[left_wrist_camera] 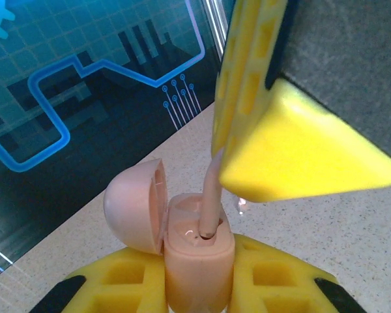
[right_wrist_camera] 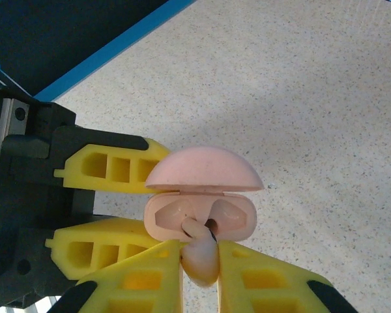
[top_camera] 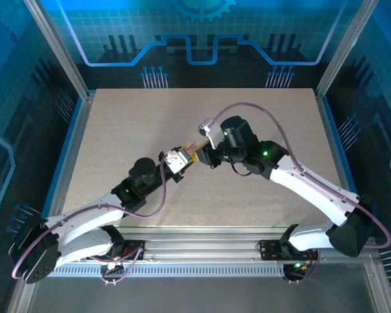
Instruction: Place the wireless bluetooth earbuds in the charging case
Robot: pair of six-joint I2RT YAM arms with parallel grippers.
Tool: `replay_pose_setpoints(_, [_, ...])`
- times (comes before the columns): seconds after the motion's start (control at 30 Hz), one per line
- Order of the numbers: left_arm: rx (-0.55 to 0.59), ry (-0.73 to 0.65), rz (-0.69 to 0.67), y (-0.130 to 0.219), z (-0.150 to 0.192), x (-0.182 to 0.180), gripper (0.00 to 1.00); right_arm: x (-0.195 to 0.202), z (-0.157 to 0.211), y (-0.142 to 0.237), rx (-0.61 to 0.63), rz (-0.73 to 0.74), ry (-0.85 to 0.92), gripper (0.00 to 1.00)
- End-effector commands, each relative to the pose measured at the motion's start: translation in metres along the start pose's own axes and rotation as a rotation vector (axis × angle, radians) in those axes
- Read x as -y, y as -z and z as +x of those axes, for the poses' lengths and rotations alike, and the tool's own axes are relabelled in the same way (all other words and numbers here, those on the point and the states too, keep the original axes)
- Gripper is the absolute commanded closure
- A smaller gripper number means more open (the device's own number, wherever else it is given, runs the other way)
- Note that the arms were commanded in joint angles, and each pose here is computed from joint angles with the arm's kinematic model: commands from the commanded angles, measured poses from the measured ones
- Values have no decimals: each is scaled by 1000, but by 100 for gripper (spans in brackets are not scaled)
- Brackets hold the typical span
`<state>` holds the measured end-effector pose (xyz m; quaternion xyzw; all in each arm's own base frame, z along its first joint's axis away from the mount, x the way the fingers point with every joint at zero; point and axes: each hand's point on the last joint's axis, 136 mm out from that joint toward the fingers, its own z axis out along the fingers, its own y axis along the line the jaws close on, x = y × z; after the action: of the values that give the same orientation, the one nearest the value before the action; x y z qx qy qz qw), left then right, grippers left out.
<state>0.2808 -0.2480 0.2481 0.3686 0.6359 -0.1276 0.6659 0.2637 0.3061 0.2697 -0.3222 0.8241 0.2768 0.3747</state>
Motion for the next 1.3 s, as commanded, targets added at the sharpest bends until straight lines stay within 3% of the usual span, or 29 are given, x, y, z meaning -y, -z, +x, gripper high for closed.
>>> replay_pose_setpoints(0.0, [147,10,-35,2,-42,-9,85,-1,23,-14,-79,11,-53,82])
replay_pose_setpoints(1.27, [148,10,-21,2,-39,-5,85,1,12,-30,-89,20,-383,80])
